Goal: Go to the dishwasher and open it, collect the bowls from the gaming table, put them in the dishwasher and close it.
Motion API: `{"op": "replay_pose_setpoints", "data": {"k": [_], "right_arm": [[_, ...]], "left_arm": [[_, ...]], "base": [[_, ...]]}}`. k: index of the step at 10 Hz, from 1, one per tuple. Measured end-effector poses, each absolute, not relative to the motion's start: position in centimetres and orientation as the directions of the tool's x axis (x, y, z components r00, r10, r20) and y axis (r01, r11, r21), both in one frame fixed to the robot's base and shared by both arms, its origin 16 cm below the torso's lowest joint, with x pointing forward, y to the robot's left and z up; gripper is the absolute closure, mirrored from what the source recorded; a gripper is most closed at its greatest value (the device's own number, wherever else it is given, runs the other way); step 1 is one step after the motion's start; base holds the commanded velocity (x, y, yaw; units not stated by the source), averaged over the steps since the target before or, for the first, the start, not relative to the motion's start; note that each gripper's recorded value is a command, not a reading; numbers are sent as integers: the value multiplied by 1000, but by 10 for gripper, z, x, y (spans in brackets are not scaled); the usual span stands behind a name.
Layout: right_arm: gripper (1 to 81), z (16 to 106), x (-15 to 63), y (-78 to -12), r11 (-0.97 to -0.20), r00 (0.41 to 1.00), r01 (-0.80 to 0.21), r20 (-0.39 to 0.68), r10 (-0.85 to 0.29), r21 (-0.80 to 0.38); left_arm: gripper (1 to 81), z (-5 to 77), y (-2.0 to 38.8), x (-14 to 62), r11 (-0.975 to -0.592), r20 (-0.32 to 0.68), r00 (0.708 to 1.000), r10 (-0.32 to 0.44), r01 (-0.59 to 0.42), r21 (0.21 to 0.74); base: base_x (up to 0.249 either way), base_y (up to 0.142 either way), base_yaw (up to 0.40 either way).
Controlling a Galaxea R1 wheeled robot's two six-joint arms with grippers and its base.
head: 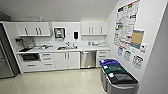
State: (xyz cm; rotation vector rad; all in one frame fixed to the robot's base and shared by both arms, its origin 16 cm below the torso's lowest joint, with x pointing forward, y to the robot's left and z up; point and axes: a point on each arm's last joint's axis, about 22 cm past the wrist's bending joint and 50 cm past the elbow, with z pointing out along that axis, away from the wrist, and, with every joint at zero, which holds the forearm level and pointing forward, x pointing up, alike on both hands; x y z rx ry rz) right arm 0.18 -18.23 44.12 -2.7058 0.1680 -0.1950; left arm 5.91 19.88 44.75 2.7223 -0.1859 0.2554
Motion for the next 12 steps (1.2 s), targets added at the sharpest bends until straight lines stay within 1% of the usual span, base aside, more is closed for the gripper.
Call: {"op": "replay_pose_setpoints", "data": {"k": [4,12], "right_arm": [[10,441,2,-180,-903,983,-87,112,-147,-420],[10,441,2,-183,-905,983,-88,111,-147,-416]], "left_arm": [[10,447,204,59,-915,204,975,-93,-164,369],[10,447,202,59,-914,204,975,-93,-165,371]], "base": [[208,0,0],[208,0,0]]}}
